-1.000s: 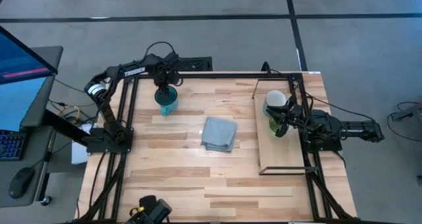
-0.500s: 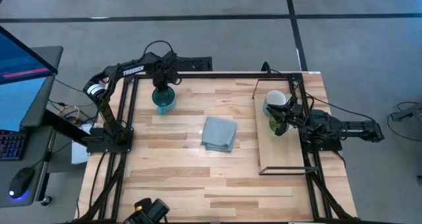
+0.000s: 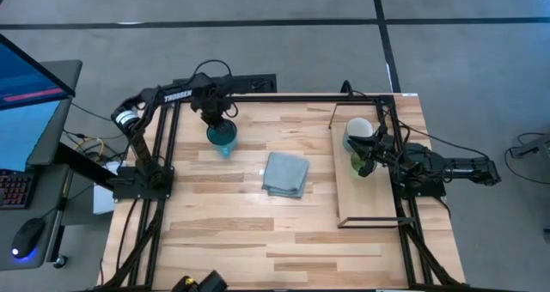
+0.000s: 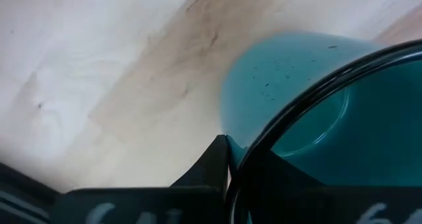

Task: Stack small to large cups/mugs on shelf
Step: Put the blue mug on the shelf

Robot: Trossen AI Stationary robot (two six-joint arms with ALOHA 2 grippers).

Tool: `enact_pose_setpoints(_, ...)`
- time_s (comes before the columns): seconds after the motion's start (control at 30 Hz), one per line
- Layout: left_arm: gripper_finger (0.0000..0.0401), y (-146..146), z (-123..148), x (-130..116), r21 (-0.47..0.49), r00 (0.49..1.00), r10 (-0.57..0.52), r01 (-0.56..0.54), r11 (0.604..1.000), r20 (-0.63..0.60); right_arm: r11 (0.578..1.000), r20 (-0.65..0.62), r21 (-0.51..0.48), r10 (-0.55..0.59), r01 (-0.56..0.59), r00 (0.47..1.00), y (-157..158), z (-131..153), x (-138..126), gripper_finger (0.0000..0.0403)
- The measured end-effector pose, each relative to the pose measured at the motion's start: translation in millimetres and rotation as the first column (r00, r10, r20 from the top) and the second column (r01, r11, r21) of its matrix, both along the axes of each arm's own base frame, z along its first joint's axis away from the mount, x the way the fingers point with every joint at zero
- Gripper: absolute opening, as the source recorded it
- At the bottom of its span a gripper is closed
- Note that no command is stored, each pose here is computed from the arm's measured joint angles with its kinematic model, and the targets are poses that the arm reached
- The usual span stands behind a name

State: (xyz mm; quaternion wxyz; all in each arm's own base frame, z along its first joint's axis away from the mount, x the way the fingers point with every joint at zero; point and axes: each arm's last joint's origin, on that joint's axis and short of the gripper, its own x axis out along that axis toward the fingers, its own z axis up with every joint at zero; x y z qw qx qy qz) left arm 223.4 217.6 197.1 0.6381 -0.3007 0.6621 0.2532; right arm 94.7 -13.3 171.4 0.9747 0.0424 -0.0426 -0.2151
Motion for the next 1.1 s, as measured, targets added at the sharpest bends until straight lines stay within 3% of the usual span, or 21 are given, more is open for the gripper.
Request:
enact_pose_setpoints(0.17,0.0011,-21.7,9.4,17.5,0.029,0.999,0.000,-0.001,1.000,0.047,1.000,0.002,0.005,0.001,-0.001,1.000,0.0,0.0,0.0,0.0093)
enact_pose_setpoints(0.43,0.0011,-71.9,63.2,29.5,0.152,0.967,-0.062,0.024,0.988,0.247,1.000,-0.003,-0.001,0.002,-0.002,1.000,0.0,-0.2,0.2,0.0093)
enact_pose_setpoints(0.6,0.0011,-108.9,85.6,33.3,0.162,0.941,-0.077,0.024,0.986,0.330,1.000,0.000,0.007,0.005,-0.005,1.000,0.1,-0.3,0.3,0.0093)
enact_pose_setpoints(0.77,0.0011,-143.6,92.5,40.3,0.118,0.931,-0.032,-0.012,0.993,0.364,1.000,0.008,0.022,0.006,-0.007,1.000,0.1,-0.2,0.2,0.0093)
enact_pose_setpoints(1.1,0.0011,-203.2,95.8,57.0,0.128,0.900,0.031,-0.096,0.987,0.436,0.999,0.015,0.038,0.007,-0.008,1.000,0.1,-0.3,0.2,0.0093)
